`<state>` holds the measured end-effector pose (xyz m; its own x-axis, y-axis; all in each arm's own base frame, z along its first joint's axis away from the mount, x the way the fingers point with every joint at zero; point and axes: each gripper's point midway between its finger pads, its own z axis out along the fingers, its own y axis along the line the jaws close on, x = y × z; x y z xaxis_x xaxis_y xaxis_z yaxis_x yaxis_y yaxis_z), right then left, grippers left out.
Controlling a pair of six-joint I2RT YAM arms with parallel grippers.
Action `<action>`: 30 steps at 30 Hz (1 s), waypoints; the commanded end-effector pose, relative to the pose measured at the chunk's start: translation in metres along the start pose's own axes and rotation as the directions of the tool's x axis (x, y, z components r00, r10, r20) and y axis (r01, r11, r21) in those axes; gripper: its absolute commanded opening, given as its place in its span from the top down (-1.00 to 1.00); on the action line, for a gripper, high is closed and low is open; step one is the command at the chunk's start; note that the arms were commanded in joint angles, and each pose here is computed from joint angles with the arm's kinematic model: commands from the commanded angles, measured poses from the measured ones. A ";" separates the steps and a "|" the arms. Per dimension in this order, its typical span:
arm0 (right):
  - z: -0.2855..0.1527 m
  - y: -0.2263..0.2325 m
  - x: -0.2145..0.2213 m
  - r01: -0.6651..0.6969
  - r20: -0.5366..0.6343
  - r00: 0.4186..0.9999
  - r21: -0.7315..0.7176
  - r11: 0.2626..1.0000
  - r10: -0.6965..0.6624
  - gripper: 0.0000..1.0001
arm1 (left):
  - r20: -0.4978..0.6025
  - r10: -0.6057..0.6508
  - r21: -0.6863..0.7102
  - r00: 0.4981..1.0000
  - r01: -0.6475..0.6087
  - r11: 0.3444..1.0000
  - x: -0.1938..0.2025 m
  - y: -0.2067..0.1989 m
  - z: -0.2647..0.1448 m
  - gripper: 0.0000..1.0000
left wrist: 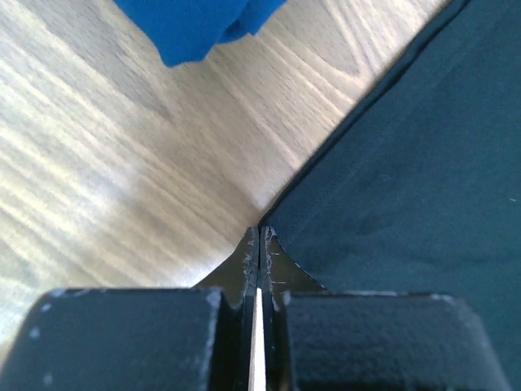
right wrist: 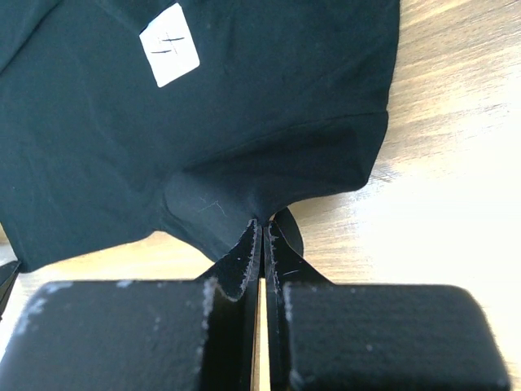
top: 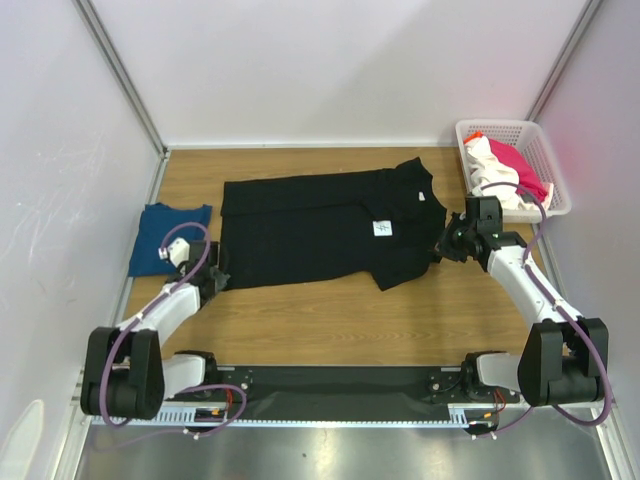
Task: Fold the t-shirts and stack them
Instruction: Fold the tshirt
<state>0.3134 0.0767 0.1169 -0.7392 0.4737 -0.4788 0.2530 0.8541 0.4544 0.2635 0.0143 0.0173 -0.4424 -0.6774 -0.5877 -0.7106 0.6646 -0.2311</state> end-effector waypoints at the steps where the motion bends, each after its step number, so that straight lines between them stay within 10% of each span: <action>1: -0.008 0.007 -0.017 0.014 0.056 0.998 -0.019 1.000 -0.013 1.00 | 0.017 0.010 0.038 1.000 -0.011 0.999 -0.009 -0.005 -0.014 0.99; 30: 0.015 0.030 -0.095 0.058 0.173 0.984 -0.094 0.994 -0.041 1.00 | 0.179 0.009 0.085 0.984 -0.025 0.996 -0.086 -0.061 -0.028 0.99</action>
<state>0.3739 0.0604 0.1376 -0.6806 0.4931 -0.5419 0.2303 0.8461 0.4807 0.3075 0.0192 0.0823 -0.3885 -0.6324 -0.6702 -0.6680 0.6943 -0.2679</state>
